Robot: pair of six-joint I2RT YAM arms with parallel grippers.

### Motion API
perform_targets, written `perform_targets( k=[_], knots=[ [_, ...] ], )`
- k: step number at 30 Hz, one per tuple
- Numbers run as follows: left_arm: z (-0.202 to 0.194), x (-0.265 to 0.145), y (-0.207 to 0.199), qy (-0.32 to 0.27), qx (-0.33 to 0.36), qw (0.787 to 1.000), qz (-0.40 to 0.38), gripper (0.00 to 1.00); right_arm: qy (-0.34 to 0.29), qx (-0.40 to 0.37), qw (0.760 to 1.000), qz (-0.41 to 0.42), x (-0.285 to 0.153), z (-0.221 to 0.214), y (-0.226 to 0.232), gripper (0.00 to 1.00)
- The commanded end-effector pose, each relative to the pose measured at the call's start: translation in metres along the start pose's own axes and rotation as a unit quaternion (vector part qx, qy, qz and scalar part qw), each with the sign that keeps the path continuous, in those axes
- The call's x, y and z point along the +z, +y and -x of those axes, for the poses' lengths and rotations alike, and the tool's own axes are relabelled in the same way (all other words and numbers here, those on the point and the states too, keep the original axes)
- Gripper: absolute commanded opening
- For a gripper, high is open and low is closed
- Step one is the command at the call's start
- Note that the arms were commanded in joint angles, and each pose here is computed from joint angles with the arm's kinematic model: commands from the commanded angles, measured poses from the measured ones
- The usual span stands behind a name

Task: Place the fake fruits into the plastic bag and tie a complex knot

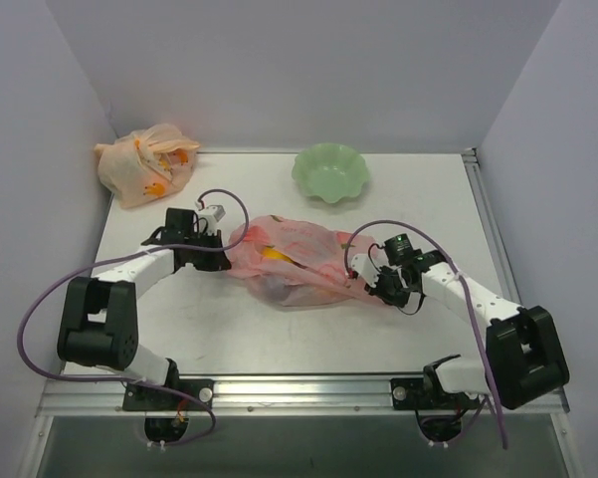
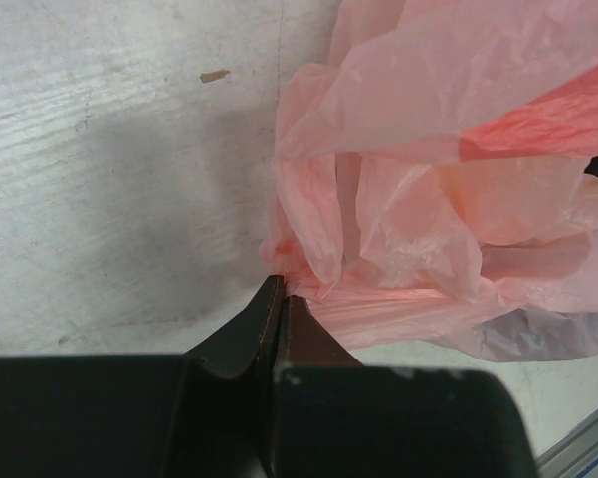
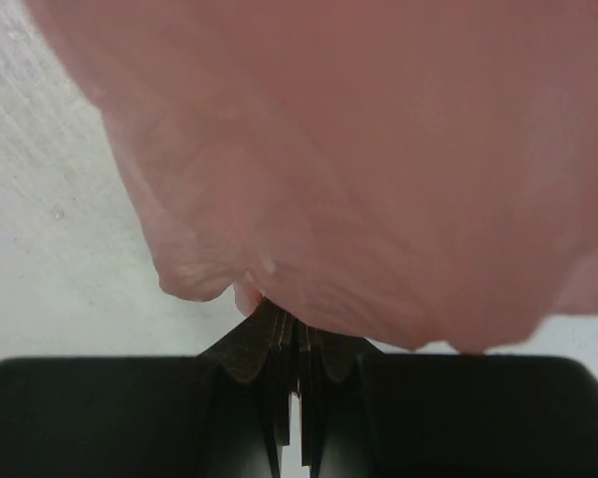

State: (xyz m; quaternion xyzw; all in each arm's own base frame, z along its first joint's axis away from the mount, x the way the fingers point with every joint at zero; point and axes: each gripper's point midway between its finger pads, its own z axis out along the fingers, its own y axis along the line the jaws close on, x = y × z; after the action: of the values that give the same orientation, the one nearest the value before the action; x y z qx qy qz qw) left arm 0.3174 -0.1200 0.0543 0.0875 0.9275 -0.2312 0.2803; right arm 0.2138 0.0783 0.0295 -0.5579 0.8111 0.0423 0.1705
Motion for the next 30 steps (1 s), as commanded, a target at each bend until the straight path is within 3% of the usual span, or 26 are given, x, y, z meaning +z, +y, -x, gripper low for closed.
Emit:
perform_targets(
  k=[1,8,10,14,17,22,27,30],
  knots=[
    [0.021,0.0,0.024,-0.021,0.008,0.999,0.047,0.0,0.068,-0.003,0.998,-0.007,0.0,-0.015,-0.008,0.0],
    [0.014,0.008,0.033,0.003,0.004,0.998,0.06,0.0,0.09,-0.002,0.996,0.002,0.011,-0.015,-0.012,0.0],
    [0.021,0.001,0.021,-0.002,0.014,0.999,0.032,0.0,0.089,0.0,0.996,-0.016,0.006,-0.014,-0.017,0.0],
    [0.062,-0.04,-0.023,-0.081,0.064,0.994,-0.041,0.0,0.043,-0.02,0.996,-0.081,-0.029,0.0,-0.032,0.0],
    [0.097,-0.091,-0.071,-0.167,0.105,0.975,-0.106,0.0,-0.011,-0.029,0.991,-0.127,-0.067,0.02,-0.038,0.0],
    [0.135,-0.162,-0.127,-0.292,0.175,0.929,-0.147,0.0,-0.087,-0.042,0.979,-0.181,-0.131,0.057,-0.051,0.0],
    [0.167,-0.21,-0.166,-0.372,0.222,0.882,-0.183,0.0,-0.139,-0.055,0.965,-0.217,-0.17,0.087,-0.065,0.0],
    [0.182,-0.226,-0.17,-0.397,0.238,0.869,-0.176,0.0,-0.16,-0.053,0.957,-0.236,-0.185,0.1,-0.074,0.0]
  ],
)
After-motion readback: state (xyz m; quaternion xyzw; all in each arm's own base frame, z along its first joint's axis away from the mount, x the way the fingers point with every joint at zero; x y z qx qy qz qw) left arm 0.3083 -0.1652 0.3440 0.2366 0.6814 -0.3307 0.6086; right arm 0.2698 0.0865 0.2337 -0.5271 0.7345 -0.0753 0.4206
